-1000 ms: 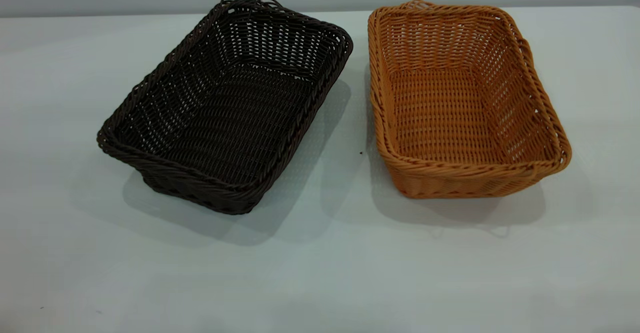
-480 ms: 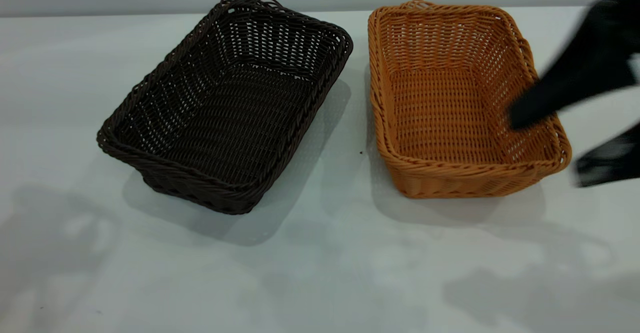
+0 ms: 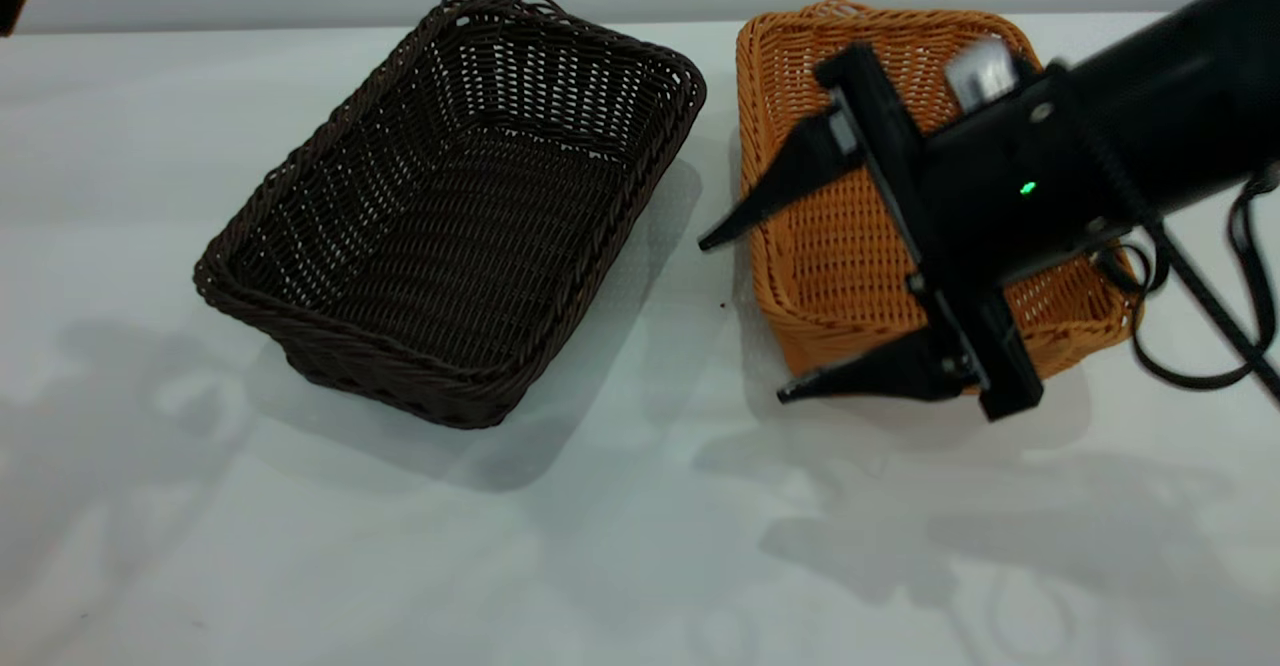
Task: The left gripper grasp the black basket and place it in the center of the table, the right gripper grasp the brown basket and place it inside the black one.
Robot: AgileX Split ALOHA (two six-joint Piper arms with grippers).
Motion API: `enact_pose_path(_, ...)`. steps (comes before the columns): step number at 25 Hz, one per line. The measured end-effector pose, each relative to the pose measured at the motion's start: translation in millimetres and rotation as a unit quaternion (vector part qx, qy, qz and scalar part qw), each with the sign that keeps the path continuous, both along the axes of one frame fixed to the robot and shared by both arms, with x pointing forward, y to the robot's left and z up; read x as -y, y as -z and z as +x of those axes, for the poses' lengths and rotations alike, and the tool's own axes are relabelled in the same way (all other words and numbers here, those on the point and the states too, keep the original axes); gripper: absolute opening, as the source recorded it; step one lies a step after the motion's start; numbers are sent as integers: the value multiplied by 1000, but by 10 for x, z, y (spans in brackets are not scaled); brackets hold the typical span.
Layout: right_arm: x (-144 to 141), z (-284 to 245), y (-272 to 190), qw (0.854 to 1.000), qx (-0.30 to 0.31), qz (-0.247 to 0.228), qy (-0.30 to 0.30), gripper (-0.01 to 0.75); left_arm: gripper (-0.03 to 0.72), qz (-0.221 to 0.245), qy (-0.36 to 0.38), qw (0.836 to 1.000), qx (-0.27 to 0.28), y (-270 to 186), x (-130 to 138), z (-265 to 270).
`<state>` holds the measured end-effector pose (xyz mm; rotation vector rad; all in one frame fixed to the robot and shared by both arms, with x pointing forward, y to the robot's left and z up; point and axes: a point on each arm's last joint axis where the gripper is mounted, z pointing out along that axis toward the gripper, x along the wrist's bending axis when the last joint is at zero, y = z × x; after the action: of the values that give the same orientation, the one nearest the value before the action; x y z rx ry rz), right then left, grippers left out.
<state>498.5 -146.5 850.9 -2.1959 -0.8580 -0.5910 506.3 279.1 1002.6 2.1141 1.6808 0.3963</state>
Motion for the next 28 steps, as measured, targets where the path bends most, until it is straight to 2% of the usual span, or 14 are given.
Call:
enact_pose_path(3,53,71,158,996,-46,-42,60,584,521,0,-1,1000,3,-3,0,5)
enact_pose_path(6,119,168,207,989,-53,-88,110,584,521,-10,-8,1000,12,-13,9,21)
enact_pose_path(10,220,220,281,971,-75,-138,180,584,521,-36,-25,999,18,-9,36,69)
enact_pose_path(16,297,193,522,948,-127,-174,235,583,521,-47,-26,998,-35,204,74,365)
enact_pose_path(19,304,221,603,942,-137,-182,248,583,521,-45,-22,997,-61,386,94,574)
enact_pose_path(28,237,411,568,945,-119,-166,255,583,521,-35,24,995,-94,959,434,1228)
